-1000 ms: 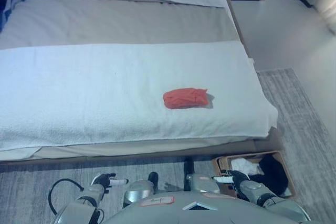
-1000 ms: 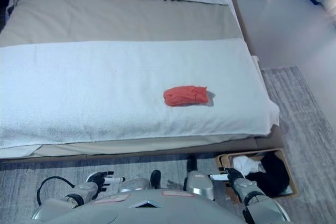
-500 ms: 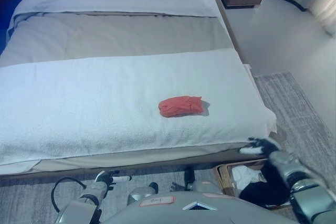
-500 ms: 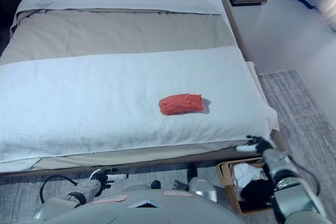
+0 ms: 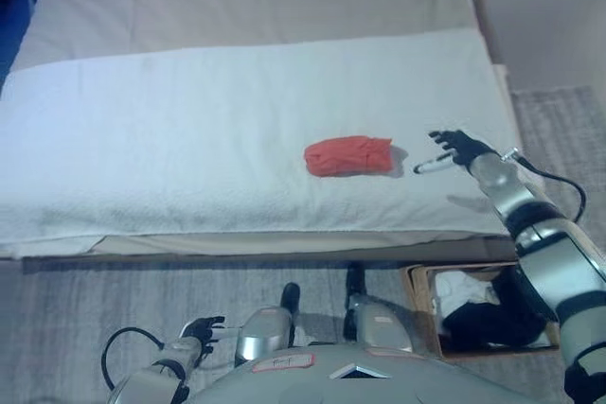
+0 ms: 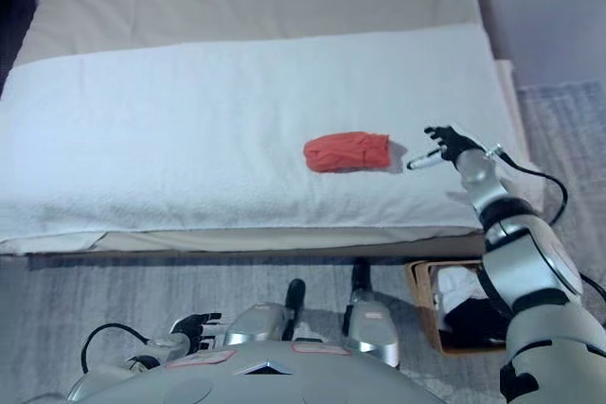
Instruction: Put the clothes on the bed into the basket.
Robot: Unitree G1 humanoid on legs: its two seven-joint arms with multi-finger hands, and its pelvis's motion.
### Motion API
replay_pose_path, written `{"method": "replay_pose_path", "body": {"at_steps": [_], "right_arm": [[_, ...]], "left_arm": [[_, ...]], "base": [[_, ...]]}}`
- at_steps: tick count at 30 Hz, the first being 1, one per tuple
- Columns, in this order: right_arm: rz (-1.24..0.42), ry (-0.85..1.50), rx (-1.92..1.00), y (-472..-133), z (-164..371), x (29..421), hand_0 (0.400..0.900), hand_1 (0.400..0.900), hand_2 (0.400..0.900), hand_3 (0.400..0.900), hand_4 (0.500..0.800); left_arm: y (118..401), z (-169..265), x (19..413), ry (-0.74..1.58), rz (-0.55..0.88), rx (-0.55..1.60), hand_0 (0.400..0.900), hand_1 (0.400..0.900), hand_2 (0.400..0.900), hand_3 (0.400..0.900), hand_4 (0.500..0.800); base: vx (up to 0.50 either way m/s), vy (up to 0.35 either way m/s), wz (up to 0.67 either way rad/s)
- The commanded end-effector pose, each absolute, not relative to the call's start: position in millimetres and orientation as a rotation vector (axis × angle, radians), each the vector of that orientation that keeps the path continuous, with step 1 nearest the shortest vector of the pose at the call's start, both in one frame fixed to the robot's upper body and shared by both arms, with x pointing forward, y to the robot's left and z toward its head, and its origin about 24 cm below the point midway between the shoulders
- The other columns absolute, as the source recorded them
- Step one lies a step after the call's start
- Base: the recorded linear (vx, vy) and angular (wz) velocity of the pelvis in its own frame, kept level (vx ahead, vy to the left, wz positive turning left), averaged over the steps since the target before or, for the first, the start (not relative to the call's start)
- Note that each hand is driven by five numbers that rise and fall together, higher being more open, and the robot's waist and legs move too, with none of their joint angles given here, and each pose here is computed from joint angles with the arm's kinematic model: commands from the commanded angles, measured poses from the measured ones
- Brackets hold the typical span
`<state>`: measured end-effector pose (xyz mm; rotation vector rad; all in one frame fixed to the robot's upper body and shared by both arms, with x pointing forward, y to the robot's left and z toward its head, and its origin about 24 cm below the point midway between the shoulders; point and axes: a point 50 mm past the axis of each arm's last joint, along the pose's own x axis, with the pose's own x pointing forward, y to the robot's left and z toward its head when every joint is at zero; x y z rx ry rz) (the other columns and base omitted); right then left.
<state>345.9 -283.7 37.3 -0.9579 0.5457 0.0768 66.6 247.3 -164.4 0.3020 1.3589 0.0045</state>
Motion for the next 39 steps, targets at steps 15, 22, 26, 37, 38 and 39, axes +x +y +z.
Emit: {"method": "replay_pose_path", "body": {"at_steps": [15,22,26,37,38,39], "right_arm": [[-0.208,0.335,-1.017,-306.1,141.6,385.2,0.900,0.900,0.900,0.900,0.800],[-0.241,0.334,-1.010,-311.3,146.8,384.5,0.900,0.900,0.900,0.900,0.800],[-0.224,0.328,-1.018,-303.5,147.5,388.3,0.900,0.900,0.900,0.900,0.800],[-0.189,0.286,-0.979,-278.1,150.2,399.5,0.604,0.604,0.604,0.604,0.622],[-0.180,0.289,-0.976,-275.6,148.9,400.1,0.400,0.400,0.400,0.400,0.500],[-0.175,0.288,-0.971,-273.3,148.5,400.8,0.400,0.400,0.400,0.400,0.500]], "left_arm": [[256.9,-153.5,100.9,1.223,-0.015,0.397,0.900,0.900,0.900,0.900,0.800],[254.7,-154.0,100.4,1.216,-0.024,0.402,0.900,0.900,0.900,0.900,0.800],[253.1,-154.7,98.9,1.217,-0.028,0.402,0.900,0.900,0.900,0.900,0.800],[253.8,-154.1,101.7,1.213,-0.013,0.410,0.900,0.900,0.900,0.900,0.800],[254.1,-153.9,102.2,1.213,-0.010,0.411,0.900,0.900,0.900,0.900,0.800],[254.4,-154.0,101.7,1.214,-0.008,0.412,0.900,0.900,0.900,0.900,0.800]], "base": [[-0.026,-0.016,0.17],[0.008,-0.010,0.07],[0.000,0.000,0.00],[0.000,0.005,0.04],[0.002,0.006,0.06],[0.001,0.010,0.06]]}}
